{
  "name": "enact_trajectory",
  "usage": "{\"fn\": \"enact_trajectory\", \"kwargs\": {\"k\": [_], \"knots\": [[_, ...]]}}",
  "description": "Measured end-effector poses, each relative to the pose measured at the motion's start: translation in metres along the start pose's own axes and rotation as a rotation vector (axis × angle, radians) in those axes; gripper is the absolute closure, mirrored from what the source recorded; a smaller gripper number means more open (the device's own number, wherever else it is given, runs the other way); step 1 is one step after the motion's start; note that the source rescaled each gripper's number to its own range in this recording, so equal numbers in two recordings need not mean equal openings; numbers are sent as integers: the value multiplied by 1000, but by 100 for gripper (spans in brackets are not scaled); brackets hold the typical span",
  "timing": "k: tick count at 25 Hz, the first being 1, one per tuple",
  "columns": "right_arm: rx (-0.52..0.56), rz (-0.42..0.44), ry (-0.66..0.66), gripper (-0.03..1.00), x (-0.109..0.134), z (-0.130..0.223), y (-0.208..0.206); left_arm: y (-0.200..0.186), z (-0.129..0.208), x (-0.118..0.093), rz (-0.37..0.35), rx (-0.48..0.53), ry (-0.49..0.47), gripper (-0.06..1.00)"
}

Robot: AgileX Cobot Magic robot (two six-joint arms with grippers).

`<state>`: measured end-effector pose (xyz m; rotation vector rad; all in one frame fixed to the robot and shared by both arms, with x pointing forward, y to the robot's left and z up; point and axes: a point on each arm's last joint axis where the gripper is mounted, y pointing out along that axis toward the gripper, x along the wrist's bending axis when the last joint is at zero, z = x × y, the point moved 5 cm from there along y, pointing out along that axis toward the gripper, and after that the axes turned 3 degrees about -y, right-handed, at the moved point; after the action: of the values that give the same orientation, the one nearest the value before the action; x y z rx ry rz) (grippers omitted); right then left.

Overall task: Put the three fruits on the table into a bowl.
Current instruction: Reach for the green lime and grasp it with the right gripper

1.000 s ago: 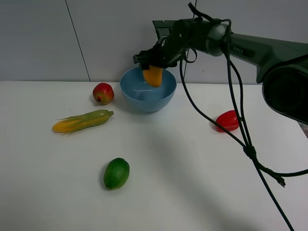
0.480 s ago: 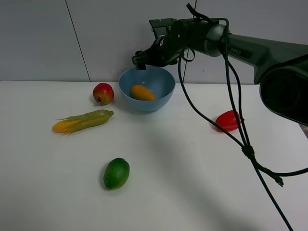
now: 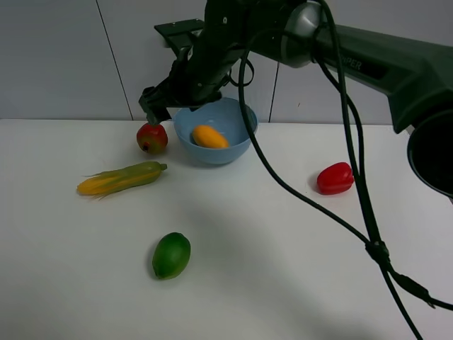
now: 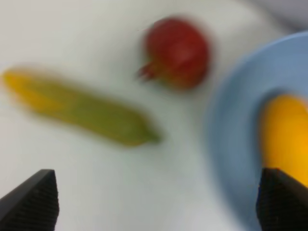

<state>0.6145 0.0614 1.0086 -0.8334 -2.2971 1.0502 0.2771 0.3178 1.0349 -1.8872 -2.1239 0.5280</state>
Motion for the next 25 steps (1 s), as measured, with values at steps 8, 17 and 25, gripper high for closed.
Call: {"fn": "enact_trajectory", "kwargs": {"k": [8, 17, 25], "knots": [[240, -93, 192, 48, 89, 42, 3, 0, 0, 0, 0, 0, 0, -6], [486, 23, 361, 48, 113, 128, 39, 0, 0, 0, 0, 0, 0, -6], [517, 78, 426, 48, 102, 155, 53, 0, 0, 0, 0, 0, 0, -6]]}}
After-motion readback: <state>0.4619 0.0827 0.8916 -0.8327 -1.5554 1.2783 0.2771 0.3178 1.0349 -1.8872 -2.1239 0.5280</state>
